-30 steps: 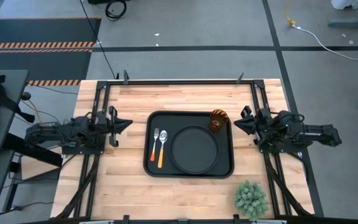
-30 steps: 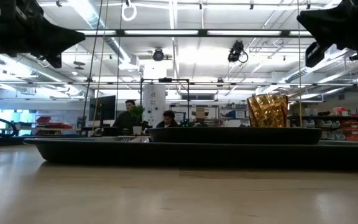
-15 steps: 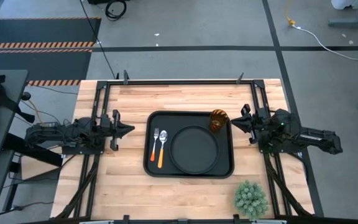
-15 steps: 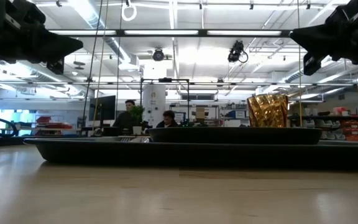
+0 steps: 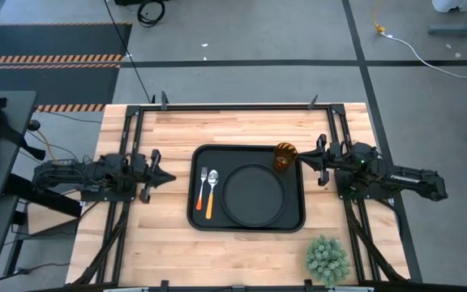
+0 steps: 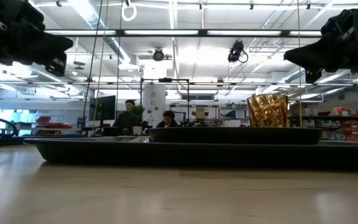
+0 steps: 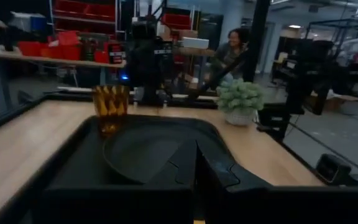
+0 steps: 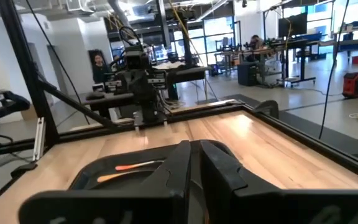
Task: Pick and place plate/cup/fork/spoon on tray
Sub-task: Return to Home Position
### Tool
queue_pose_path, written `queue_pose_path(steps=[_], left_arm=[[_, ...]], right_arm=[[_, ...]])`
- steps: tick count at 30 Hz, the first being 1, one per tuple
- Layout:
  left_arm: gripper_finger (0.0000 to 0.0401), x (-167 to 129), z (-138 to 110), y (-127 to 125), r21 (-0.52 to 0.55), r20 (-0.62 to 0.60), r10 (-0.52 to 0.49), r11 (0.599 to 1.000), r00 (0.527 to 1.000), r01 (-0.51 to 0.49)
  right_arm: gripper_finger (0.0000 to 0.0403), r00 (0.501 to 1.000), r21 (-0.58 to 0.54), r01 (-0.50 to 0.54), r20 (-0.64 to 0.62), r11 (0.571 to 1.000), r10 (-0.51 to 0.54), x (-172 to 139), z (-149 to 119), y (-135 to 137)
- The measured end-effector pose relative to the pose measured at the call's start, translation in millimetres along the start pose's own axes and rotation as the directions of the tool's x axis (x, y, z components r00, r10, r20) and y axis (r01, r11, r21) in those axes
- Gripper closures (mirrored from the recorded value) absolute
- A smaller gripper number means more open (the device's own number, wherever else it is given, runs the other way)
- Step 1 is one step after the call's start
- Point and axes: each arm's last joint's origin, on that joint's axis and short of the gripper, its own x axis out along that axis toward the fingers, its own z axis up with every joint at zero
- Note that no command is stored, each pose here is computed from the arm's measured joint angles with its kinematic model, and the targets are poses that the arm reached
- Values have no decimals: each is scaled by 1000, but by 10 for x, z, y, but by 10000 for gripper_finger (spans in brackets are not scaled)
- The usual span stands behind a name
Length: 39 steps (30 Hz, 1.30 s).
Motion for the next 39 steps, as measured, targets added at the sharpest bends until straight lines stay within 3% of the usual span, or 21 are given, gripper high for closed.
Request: queue_pose_path(steps=[2,7,39], left_arm=[[390,8,-11,-2,-17,-14,-7,1000,1000,7],[390,8,-17,13,110,-17,43,993,999,-41],[390,7,4,20,82,10,69,994,998,-70]], right_arm=[[364,1000,0,0,2,1000,0,0,2,0],[364,1000,0,0,3,1000,0,0,3,0],[364,1000,0,-1,5,1000,1,0,5,1]])
